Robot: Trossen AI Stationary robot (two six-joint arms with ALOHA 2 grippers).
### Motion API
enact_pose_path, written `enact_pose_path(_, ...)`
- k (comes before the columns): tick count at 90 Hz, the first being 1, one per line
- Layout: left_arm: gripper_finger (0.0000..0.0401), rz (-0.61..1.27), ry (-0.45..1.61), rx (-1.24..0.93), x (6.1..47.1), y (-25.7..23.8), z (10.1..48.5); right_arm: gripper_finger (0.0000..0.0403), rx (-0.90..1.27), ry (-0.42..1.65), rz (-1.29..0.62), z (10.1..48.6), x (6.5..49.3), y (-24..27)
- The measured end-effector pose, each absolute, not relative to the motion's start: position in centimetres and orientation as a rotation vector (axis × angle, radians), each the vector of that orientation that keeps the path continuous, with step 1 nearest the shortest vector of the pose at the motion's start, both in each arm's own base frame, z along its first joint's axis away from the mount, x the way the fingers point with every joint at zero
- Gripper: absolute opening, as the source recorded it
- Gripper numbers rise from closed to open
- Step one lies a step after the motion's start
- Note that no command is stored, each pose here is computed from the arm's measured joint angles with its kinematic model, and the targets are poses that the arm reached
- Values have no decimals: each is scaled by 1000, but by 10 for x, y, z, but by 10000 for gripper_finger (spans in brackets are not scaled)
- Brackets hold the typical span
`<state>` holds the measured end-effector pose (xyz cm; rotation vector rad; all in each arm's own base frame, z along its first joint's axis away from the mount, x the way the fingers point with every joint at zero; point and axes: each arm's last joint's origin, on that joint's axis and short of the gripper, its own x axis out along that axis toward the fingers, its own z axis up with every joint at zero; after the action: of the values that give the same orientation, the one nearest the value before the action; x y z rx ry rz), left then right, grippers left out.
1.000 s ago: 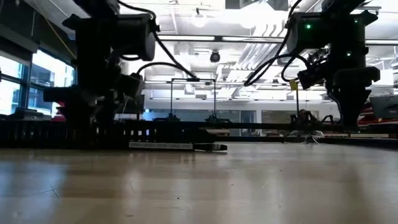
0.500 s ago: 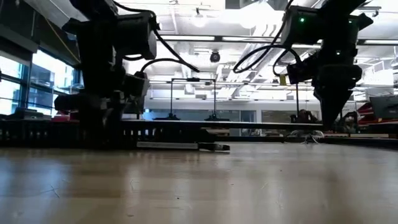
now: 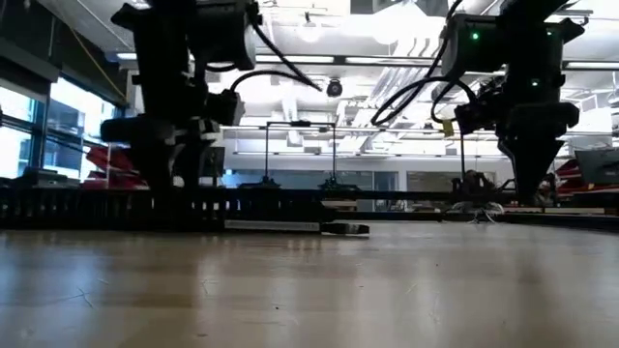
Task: Ziptie cables
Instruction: Close the black cable duct
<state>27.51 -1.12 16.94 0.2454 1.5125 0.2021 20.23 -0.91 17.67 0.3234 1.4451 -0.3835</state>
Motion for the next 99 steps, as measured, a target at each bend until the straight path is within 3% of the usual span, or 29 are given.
enact_pose_path(15, 309, 223, 1599, 189, 262, -6, 157, 0, 295, 1433, -362, 177, 204, -9)
enact_pose_path(36, 285, 159, 1496, 169, 267, -10, 146, 0, 262, 1483, -442, 178, 196, -11)
enact_pose_path(56, 250, 102, 1328, 194, 282, -22, 149, 0, 364, 1548, -581, 185, 179, -10)
enact_pose_path(76, 245, 101, 1285, 191, 286, -25, 150, 0, 517, 1567, -741, 191, 167, -5)
enact_pose_path(99, 245, 112, 1210, 168, 294, -28, 150, 0, 557, 1404, -658, 189, 185, 0)
